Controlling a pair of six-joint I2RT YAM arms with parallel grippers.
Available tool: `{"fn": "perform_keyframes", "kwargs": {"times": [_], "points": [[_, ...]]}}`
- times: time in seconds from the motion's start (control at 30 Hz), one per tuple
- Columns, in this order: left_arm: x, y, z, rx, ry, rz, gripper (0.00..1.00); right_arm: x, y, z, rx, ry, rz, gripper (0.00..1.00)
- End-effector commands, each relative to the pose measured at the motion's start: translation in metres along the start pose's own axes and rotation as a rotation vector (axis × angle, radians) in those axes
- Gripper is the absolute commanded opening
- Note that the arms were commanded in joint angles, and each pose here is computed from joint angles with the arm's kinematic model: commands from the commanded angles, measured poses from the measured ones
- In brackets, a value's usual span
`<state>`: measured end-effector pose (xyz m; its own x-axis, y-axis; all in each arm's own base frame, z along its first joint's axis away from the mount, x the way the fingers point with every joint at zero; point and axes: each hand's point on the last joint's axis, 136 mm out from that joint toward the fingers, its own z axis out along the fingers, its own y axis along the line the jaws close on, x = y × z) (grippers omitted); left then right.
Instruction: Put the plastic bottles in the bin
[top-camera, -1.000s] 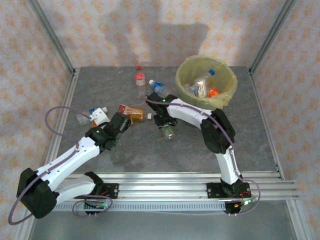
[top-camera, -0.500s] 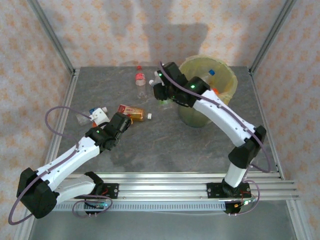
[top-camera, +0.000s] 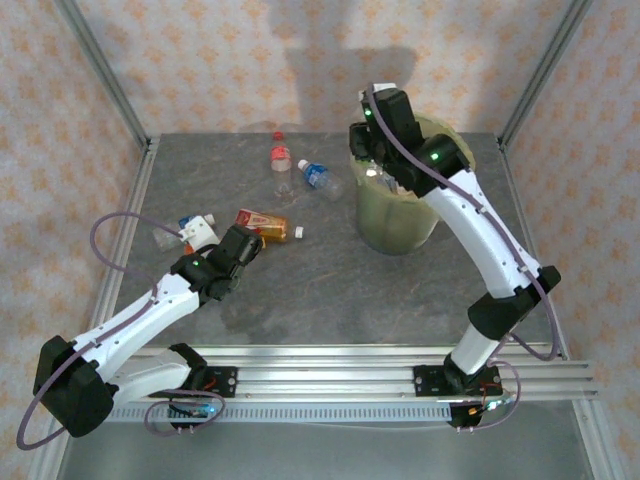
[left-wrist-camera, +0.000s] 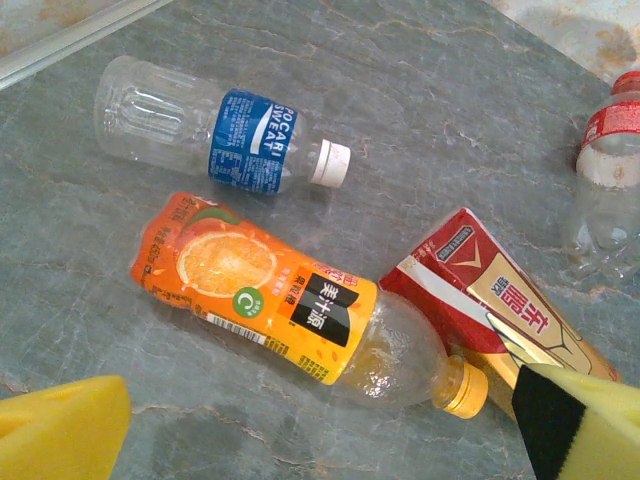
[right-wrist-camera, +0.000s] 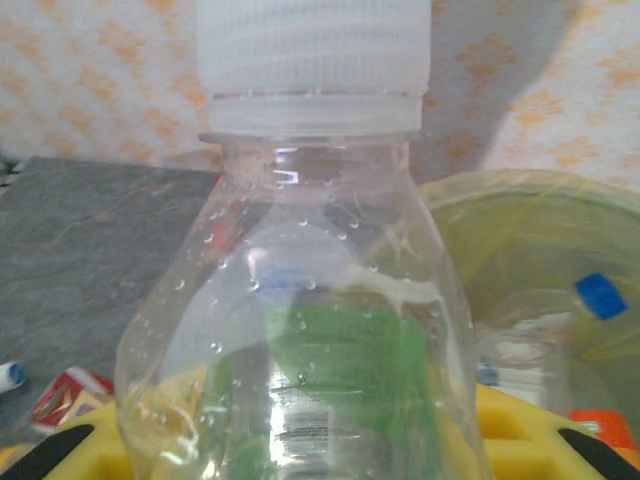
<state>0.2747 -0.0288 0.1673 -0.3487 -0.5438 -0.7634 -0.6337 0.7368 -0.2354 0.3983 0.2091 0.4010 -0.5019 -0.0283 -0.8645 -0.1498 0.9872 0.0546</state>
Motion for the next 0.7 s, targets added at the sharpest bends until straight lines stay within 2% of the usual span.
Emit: {"fn": "perform_keyframes", "kwargs": {"times": [0.0,0.33,0.5,0.67], "points": [[-0.013,0.006,-0.001,-0.036,-0.047,0.013,1.0,-0.019,-0.026,-0.007,0.075,-0.057,0.021,0.21],[-0.011,-0.001,-0.001,-0.022,-0.027,0.036,1.0,0.011,-0.069,0.043,0.18,0.073,0.073,0.2],[-0.01,-0.003,0.0,-0.027,-0.022,0.05,1.0,0.028,-0.076,0.067,0.178,0.146,0.1,0.2],[-0.009,-0.004,0.001,-0.027,-0.017,0.052,1.0,0.049,-0.068,0.085,0.129,0.237,0.107,0.21]]}}
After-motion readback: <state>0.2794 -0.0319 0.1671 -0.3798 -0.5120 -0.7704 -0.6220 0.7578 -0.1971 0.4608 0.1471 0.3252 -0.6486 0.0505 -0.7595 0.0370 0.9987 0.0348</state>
